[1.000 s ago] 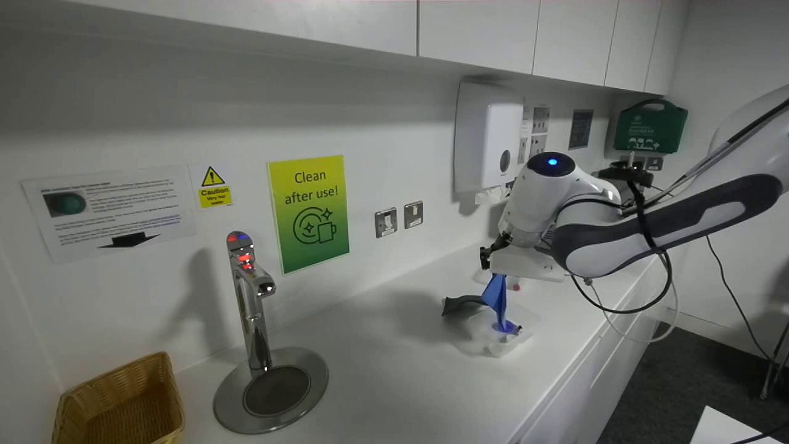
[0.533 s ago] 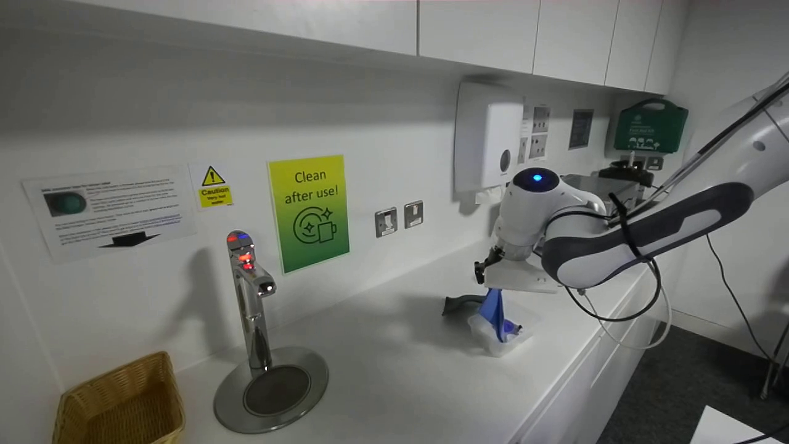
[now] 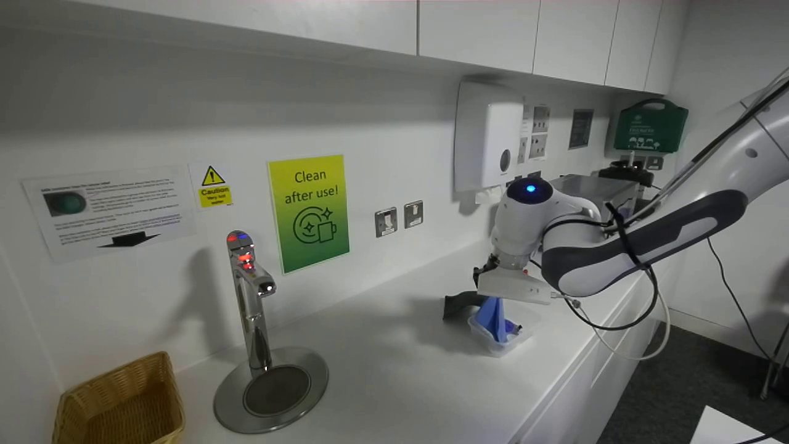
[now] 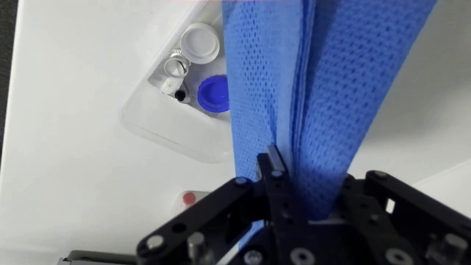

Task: Put the blue towel in the clear container.

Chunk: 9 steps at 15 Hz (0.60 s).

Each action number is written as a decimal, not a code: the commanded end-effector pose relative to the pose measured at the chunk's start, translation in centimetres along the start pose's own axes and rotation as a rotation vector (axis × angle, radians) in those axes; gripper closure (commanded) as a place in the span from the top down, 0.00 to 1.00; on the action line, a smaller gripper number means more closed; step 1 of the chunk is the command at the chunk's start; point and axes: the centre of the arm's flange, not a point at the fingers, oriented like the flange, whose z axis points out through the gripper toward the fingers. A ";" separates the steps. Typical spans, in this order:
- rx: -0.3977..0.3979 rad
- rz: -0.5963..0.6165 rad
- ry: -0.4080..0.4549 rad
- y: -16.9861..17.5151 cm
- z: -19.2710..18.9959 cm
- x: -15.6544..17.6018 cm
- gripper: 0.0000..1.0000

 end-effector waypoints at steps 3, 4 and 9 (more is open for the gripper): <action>-0.052 0.148 0.025 -0.1 0.0 -0.5 0.02; -0.057 0.153 0.024 -0.2 0.0 -0.6 0.18; -0.059 0.138 0.021 -0.6 -0.4 -1.2 0.62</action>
